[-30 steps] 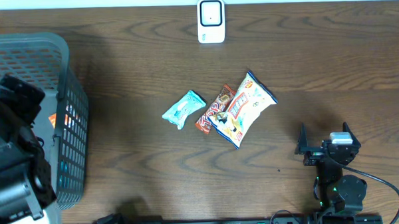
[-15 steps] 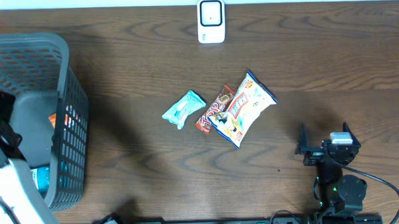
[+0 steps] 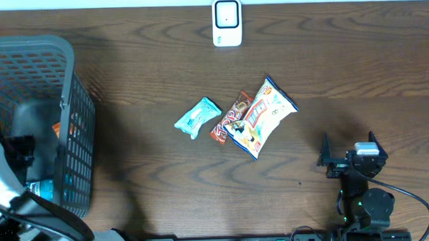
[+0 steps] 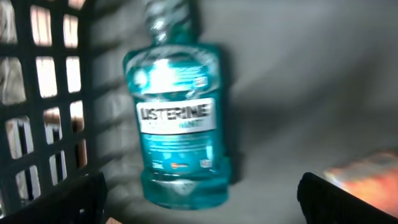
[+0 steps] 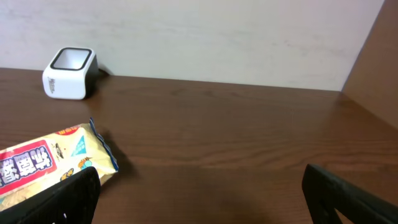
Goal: Scan the item barcode
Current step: 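Move the left gripper back into the basket toward the Listerine bottle, then grasp the teal Listerine Cool Mint bottle with the left gripper and lift, then carry the Listerine bottle to the table beside the snack bag, then release the bottle and retract the left gripper toward the basket, then reach the left gripper into the basket and grasp the small orange box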
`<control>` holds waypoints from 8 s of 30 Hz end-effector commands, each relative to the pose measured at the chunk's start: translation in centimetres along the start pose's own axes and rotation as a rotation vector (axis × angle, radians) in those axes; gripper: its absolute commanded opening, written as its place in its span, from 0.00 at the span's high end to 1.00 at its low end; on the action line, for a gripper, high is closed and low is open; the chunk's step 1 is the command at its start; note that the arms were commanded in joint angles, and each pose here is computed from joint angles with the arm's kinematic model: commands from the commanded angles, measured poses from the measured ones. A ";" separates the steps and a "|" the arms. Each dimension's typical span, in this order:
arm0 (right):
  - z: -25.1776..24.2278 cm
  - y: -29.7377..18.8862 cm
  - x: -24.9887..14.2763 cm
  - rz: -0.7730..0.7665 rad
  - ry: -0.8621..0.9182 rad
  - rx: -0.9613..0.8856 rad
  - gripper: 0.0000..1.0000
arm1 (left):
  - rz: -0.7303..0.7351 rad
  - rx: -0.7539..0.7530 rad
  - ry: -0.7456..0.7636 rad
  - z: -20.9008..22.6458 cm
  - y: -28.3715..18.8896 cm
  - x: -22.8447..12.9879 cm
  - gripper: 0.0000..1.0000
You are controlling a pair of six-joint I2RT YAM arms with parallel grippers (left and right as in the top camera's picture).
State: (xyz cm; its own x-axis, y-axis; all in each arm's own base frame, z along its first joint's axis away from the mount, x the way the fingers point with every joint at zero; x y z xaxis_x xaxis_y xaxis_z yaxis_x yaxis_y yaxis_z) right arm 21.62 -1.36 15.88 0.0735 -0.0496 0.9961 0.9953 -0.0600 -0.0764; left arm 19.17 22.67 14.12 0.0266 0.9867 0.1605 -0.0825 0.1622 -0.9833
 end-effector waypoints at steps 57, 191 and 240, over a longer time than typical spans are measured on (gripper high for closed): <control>0.1 0.0 -0.1 0.004 -0.010 0.006 0.01 | -0.438 -1.123 0.531 -7.6 -23.7 -11.9 0.50; 0.1 0.0 -0.2 0.006 -0.010 0.006 0.01 | -0.750 -0.723 1.082 -2.8 -22.6 -19.7 0.01; 0.1 0.0 -0.2 0.006 -0.010 0.006 0.01 | -0.149 -0.358 0.890 -12.7 -6.2 -5.7 0.01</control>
State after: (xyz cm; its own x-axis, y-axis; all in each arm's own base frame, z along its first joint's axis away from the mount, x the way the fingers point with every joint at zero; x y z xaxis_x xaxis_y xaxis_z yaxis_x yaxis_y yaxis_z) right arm 21.62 -1.36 15.87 0.0739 -0.0496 0.9960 0.9952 -0.0600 -0.0768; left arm 30.54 16.63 20.51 0.6183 0.6967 0.3637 0.3010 0.2176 -0.9285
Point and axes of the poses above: each gripper's point midway between its finger pads, its own y axis out along the fingers, its own z axis along the line the jaws close on, x = y × z, the point moved 3 cm from there along -y, back along the fingers, and after that the axes turned 7 degrees about y, right-handed, at the moved point
